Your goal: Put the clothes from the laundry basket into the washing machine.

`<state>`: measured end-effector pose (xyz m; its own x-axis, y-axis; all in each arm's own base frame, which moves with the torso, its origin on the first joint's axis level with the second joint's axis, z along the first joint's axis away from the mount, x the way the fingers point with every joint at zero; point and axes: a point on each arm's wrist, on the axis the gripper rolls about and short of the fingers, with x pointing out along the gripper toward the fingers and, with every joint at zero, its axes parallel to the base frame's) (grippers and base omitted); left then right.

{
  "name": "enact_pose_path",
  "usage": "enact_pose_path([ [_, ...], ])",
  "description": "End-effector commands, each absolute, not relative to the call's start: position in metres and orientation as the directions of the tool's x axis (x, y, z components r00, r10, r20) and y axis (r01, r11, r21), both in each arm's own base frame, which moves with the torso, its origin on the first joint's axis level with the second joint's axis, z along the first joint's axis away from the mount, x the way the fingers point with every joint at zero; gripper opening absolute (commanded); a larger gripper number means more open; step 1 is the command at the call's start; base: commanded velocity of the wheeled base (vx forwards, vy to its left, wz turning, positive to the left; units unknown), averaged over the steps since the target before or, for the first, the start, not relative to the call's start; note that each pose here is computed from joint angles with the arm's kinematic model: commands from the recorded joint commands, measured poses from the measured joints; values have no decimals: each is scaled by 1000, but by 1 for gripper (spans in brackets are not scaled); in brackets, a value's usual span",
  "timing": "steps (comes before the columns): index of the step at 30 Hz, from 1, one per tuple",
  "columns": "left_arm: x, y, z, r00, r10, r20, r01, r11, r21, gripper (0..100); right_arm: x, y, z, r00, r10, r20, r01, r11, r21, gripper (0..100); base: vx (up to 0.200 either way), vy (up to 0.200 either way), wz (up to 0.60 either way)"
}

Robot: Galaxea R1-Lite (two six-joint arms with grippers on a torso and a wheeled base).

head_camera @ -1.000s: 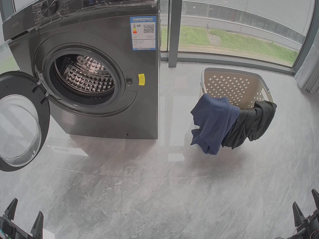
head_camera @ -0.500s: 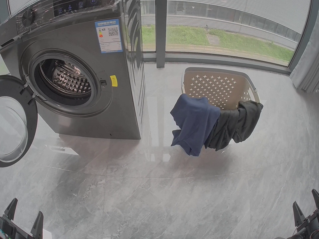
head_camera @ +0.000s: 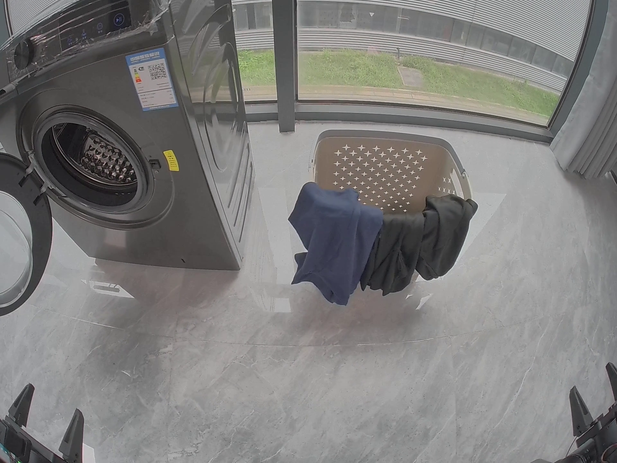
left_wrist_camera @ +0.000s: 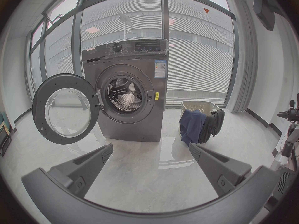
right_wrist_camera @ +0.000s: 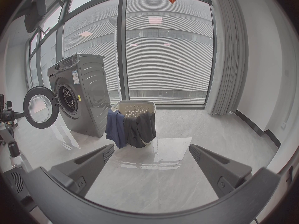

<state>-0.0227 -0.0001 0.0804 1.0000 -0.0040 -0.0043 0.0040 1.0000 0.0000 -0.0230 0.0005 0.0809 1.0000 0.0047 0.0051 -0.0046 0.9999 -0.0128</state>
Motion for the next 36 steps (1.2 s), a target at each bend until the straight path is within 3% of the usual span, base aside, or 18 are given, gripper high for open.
enact_pose_path([
  [1, -23, 0, 76, 1000, -5, -8, 5, 1000, -2, 100, -22, 0, 76, 1000, 5, -9, -5, 1000, -14, 100, 0, 0, 0],
  [17, -23, 0, 76, 1000, -6, -9, 6, 1000, -18, 100, -22, 0, 76, 1000, 3, -9, -3, 1000, -12, 100, 188, 0, 0],
  [23, -23, 0, 76, 1000, -6, -9, 6, 1000, -20, 100, -22, 0, 76, 1000, 3, -9, -3, 1000, -12, 100, 0, 0, 0],
  [36, -23, 0, 76, 1000, -6, -8, 6, 1000, -20, 100, -22, 0, 76, 1000, 3, -9, -3, 1000, -14, 100, 0, -200, 0],
])
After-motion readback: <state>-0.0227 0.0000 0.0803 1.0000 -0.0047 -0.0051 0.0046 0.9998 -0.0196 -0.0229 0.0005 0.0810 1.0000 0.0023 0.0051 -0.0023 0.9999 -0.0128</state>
